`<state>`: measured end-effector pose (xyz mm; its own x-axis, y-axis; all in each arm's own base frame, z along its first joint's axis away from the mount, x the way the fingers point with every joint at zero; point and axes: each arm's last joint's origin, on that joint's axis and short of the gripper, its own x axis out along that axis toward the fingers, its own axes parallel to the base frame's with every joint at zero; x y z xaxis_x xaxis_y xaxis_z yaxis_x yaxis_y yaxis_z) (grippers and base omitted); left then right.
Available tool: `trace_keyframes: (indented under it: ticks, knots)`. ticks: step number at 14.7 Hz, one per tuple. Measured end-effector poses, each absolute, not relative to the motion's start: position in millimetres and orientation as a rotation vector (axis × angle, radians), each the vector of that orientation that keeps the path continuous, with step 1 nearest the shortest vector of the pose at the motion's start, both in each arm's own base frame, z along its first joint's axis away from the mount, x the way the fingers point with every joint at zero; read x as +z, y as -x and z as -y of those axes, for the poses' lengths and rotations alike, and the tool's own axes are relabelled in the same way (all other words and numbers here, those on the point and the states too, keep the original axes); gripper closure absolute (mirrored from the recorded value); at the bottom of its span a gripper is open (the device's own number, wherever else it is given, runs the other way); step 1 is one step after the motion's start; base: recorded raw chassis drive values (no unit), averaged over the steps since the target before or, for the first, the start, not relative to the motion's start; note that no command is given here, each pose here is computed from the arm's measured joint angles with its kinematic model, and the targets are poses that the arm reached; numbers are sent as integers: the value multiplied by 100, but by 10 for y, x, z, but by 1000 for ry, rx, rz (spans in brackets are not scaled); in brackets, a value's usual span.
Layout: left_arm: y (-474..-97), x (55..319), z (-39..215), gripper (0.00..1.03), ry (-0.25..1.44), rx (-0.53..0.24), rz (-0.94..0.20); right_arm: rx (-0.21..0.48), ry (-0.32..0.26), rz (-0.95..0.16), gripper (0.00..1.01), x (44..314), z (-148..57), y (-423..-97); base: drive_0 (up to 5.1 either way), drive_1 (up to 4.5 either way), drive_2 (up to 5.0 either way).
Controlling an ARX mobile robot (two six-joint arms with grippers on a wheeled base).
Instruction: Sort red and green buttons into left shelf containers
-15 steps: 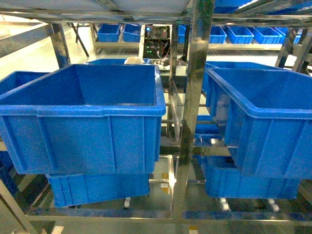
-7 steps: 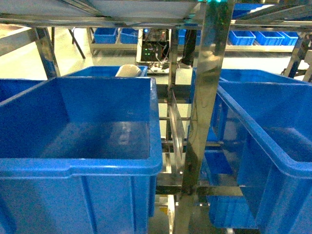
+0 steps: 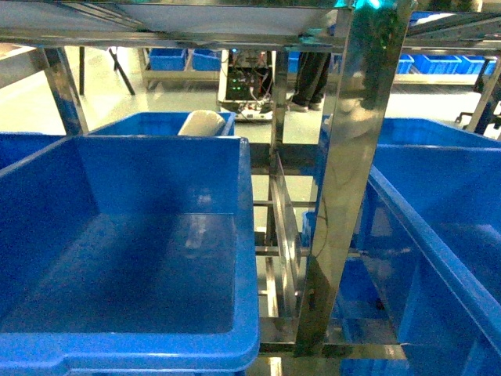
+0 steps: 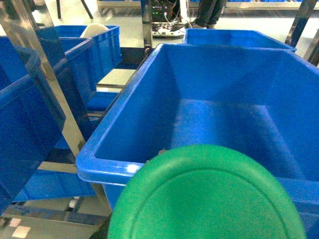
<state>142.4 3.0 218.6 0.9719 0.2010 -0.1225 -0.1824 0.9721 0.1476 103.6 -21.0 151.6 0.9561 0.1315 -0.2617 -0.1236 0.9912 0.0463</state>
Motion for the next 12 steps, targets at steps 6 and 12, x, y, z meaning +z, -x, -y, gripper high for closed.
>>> trace_keyframes:
  ticks: [6,12]
  knots:
    - [-1423,2186,-28,76,-136,189,-137,126,-29,-269,75,1515,211,-1036,-5,385,-394]
    - [-1421,2190,-30,76,-136,195,-134,129,-30,-268,75,1516,210,-1036,-5,385,-394]
